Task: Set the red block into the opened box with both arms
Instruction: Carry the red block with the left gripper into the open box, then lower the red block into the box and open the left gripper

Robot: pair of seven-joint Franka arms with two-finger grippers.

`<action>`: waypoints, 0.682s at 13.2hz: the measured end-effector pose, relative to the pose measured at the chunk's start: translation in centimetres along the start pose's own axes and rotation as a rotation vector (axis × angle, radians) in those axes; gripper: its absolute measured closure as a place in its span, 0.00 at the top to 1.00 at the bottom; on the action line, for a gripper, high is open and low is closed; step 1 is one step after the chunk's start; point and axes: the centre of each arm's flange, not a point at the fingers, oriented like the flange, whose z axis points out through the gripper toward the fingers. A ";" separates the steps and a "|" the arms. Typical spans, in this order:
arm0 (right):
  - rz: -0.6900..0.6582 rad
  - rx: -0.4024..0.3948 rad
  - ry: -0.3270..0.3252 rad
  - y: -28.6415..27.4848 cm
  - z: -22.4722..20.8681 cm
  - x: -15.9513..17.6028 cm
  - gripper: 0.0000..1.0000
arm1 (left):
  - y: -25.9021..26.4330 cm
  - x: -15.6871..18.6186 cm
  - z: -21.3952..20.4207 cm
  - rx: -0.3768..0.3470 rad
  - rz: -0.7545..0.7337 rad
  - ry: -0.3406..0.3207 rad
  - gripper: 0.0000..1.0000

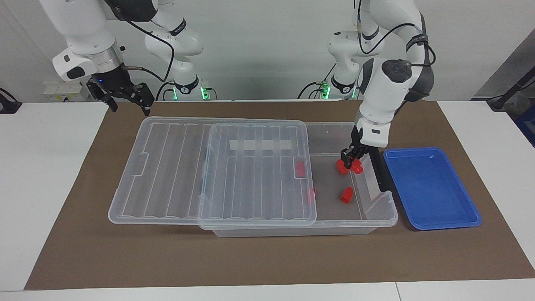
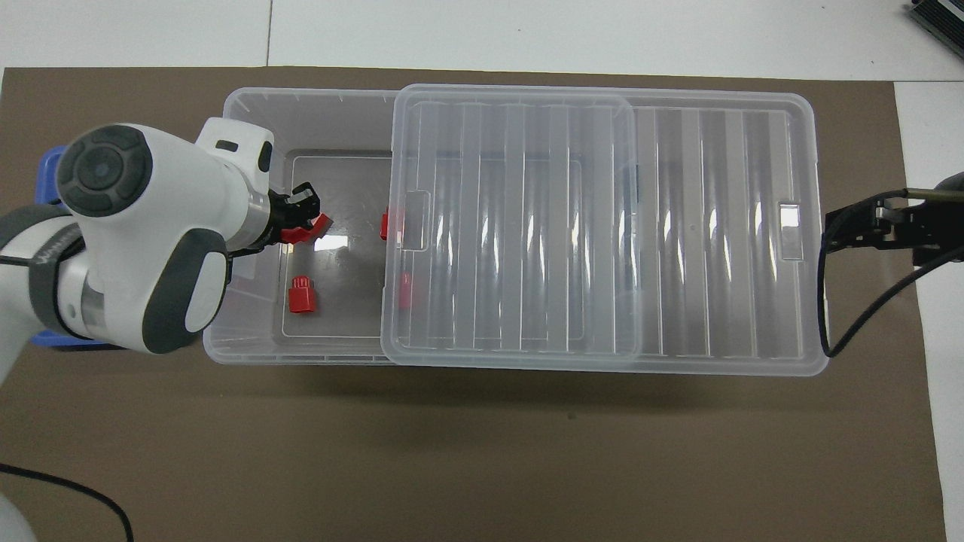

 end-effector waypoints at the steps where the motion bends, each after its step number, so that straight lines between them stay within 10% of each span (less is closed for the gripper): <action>1: 0.000 0.000 0.000 0.0 0.0 0.0 1.00 | 0.1 -1.0 1.2 -0.002 0.013 0.000 0.35; 9: -0.009 -0.002 -0.008 -0.5 0.2 -0.2 0.98 | 1.2 -5.0 8.6 0.039 0.103 -0.022 0.35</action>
